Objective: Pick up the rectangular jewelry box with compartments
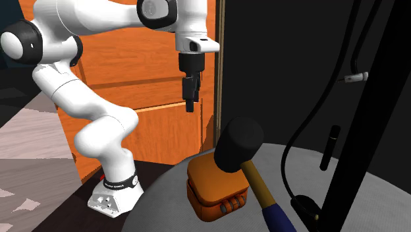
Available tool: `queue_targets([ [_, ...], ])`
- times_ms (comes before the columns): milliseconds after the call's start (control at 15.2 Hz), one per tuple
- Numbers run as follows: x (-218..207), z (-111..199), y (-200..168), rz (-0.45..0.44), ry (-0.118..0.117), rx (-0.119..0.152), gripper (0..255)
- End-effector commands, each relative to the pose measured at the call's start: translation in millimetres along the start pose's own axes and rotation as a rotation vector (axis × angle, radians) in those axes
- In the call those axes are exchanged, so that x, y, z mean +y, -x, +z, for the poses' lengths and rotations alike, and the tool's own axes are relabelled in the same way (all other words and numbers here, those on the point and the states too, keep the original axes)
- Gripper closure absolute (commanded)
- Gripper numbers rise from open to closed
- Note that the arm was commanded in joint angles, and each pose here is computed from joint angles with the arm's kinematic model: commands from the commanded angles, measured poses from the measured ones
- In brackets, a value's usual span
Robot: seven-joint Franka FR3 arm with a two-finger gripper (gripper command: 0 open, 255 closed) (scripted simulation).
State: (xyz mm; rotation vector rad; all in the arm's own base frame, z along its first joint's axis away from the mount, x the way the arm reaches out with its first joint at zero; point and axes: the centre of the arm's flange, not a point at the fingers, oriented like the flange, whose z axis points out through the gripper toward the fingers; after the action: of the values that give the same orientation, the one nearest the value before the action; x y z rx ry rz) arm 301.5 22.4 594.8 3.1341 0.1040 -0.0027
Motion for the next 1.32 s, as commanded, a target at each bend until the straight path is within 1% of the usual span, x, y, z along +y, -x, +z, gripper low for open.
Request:
queue_targets([
  [0, 0, 0, 0, 0.0, 0.0, 0.0, 0],
  [264, 14, 27, 23, -0.173, 0.231, 0.122, 0],
  [528, 38, 53, 40, -0.346, 0.463, 0.243, 0],
  [792, 69, 73, 48, -0.519, 0.694, 0.365, 0],
  [1056, 105, 86, 49, -0.692, 0.925, 0.486, 0],
  [1122, 105, 86, 49, -0.693, 0.927, 0.487, 0],
  [1254, 105, 97, 49, -0.693, 0.927, 0.487, 0],
])
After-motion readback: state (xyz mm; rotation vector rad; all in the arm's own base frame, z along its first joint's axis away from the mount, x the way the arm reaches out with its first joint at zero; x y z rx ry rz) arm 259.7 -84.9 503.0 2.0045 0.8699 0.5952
